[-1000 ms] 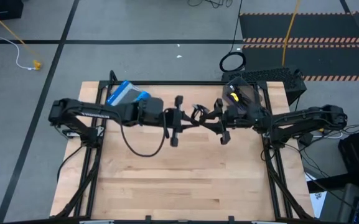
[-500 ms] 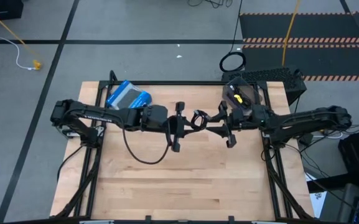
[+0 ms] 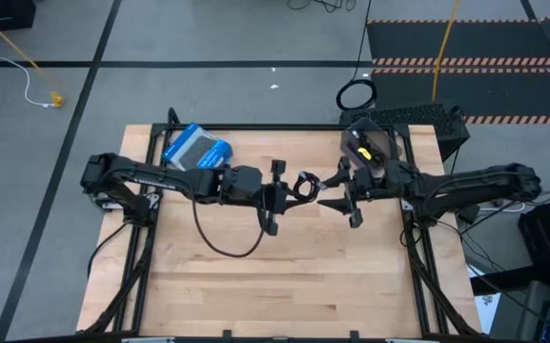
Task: Pick and place USB-C Cables
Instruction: Put the black charger cable into the bin
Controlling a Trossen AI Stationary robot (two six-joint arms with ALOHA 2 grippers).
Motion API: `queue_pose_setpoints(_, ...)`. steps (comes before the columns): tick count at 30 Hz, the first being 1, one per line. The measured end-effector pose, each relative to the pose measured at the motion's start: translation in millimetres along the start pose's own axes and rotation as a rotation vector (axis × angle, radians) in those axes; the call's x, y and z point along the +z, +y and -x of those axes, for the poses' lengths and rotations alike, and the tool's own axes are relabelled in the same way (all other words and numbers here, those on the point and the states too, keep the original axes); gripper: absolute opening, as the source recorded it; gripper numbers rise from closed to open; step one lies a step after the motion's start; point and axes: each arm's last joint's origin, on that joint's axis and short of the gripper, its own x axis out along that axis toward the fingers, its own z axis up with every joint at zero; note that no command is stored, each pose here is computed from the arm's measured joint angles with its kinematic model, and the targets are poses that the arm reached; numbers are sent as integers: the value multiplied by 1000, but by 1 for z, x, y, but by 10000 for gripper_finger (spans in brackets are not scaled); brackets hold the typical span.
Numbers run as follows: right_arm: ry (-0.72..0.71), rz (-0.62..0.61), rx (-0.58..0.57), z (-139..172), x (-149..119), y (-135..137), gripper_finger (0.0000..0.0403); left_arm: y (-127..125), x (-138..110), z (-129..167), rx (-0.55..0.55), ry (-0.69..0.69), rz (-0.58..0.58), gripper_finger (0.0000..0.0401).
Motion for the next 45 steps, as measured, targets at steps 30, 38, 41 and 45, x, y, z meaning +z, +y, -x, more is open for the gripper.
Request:
queue_pose_setpoints(30, -139, -103, 94, -21, -2, -1, 84, -7, -7, -16, 17, 15, -62, 48)
queue_pose_setpoints(38, -127, -85, 92, -20, -2, -1, 48, -6, -7, -13, 44, 36, -9, 129)
queue_pose_setpoints(41, -142, -79, 92, -18, 1, -1, 44, -7, -3, -9, 52, 33, 19, 161)
queue_pose_setpoints(45, -167, -81, 74, -13, 7, 0, 42, -10, 1, -1, 62, 48, 42, 193)
